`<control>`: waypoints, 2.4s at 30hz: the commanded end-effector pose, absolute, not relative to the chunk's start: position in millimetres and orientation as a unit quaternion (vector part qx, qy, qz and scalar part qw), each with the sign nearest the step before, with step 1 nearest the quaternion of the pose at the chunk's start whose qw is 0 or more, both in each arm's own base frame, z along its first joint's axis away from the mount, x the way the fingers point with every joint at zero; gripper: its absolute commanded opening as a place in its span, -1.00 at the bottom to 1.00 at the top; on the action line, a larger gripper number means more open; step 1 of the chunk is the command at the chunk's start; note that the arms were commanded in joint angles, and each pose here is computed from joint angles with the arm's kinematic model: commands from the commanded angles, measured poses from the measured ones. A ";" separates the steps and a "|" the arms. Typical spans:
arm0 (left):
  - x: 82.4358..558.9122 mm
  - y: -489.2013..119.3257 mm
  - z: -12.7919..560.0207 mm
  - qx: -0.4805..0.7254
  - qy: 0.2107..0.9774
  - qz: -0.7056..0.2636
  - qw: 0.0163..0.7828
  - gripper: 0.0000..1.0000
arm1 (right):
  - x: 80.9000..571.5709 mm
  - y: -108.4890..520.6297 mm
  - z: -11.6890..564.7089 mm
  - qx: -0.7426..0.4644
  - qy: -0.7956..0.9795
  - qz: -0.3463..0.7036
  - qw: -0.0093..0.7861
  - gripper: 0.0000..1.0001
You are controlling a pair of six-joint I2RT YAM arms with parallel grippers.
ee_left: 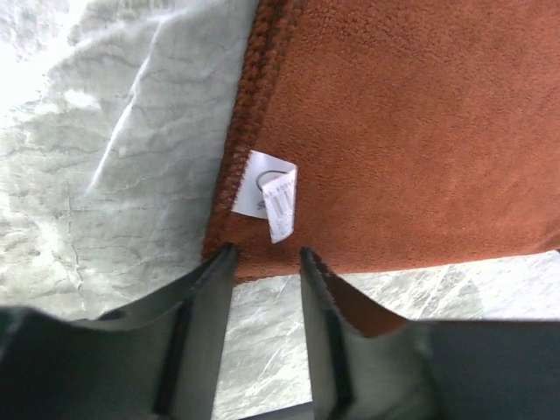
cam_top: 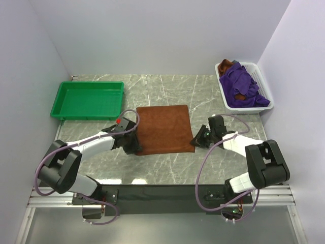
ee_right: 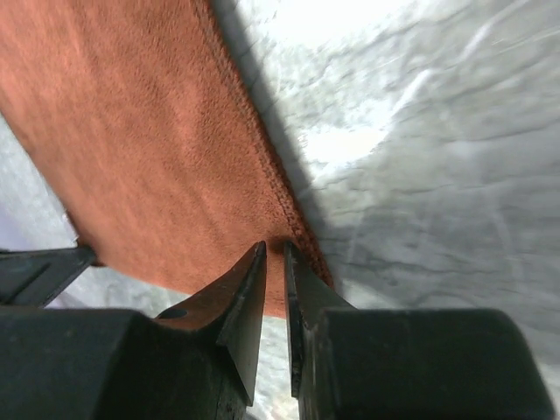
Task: Fold and stack the towels
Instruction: Fold the towel
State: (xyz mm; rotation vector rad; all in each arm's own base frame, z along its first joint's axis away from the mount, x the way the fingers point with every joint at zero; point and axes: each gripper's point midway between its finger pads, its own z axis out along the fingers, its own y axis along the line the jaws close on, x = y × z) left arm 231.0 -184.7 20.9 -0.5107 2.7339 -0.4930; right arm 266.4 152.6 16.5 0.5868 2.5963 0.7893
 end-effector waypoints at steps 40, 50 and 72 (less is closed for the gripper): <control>323.3 -199.9 111.2 -0.169 0.900 -0.239 0.322 0.54 | 341.3 211.3 114.9 0.069 0.855 0.386 0.340 -0.12; 455.4 -245.9 123.0 -0.127 0.865 -0.316 0.369 0.38 | 461.7 268.0 126.3 0.087 0.794 0.481 0.363 -0.05; 494.6 -207.1 37.6 -0.189 0.868 -0.312 0.338 0.28 | 514.5 177.1 45.8 0.289 0.776 0.431 0.358 -0.04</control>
